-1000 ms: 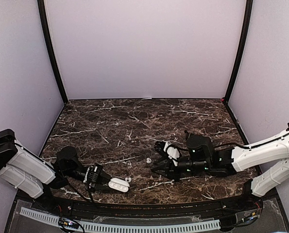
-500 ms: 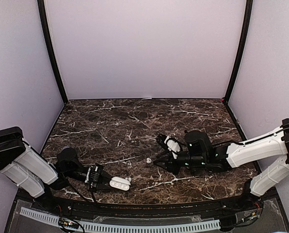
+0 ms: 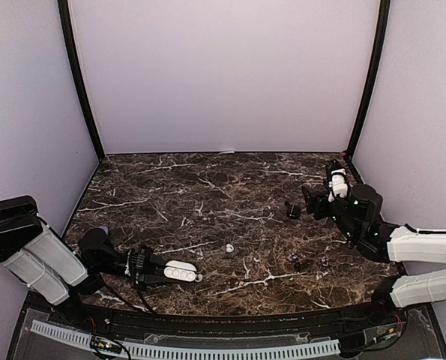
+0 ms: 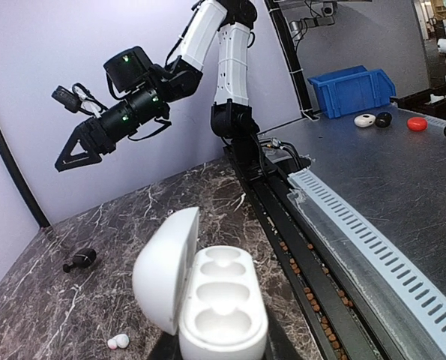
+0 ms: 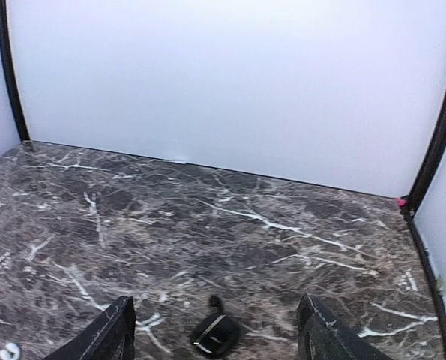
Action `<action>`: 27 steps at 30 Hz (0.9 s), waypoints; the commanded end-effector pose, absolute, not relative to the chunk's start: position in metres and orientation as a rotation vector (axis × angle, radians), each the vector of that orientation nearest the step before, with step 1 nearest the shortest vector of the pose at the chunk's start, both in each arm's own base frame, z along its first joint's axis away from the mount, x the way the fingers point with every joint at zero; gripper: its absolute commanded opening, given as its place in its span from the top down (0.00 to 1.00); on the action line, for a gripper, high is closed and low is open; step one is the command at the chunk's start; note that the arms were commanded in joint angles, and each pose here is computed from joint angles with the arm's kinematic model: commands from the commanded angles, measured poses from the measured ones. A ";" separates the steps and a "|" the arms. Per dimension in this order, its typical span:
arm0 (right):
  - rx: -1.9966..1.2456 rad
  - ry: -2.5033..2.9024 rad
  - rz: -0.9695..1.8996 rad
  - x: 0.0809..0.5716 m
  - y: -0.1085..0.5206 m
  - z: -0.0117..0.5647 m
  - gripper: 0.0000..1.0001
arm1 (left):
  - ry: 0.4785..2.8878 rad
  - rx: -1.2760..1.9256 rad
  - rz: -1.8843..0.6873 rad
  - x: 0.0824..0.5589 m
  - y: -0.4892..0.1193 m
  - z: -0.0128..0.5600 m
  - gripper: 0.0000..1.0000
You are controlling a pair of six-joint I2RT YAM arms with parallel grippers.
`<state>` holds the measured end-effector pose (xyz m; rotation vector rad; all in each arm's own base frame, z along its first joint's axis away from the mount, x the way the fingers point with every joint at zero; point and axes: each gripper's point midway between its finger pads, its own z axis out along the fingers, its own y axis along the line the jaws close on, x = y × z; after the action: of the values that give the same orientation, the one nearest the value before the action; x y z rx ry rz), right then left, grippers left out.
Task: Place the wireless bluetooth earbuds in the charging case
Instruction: Pick up the left earbud from the center of the board.
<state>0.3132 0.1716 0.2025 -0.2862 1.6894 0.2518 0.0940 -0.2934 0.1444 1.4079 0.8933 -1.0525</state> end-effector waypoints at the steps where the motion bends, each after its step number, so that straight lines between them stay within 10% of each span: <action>1: -0.265 1.593 0.023 0.325 0.123 0.209 0.27 | 0.895 1.388 -1.067 0.096 -0.293 0.156 1.00; 27: -0.188 1.509 0.019 0.332 0.063 0.175 0.28 | 0.933 1.359 -1.077 0.101 -0.294 0.163 1.00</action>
<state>0.3280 0.0584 0.1565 -0.1857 1.5739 -0.0336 0.0975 -0.2936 0.1564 1.3700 0.9430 -1.0893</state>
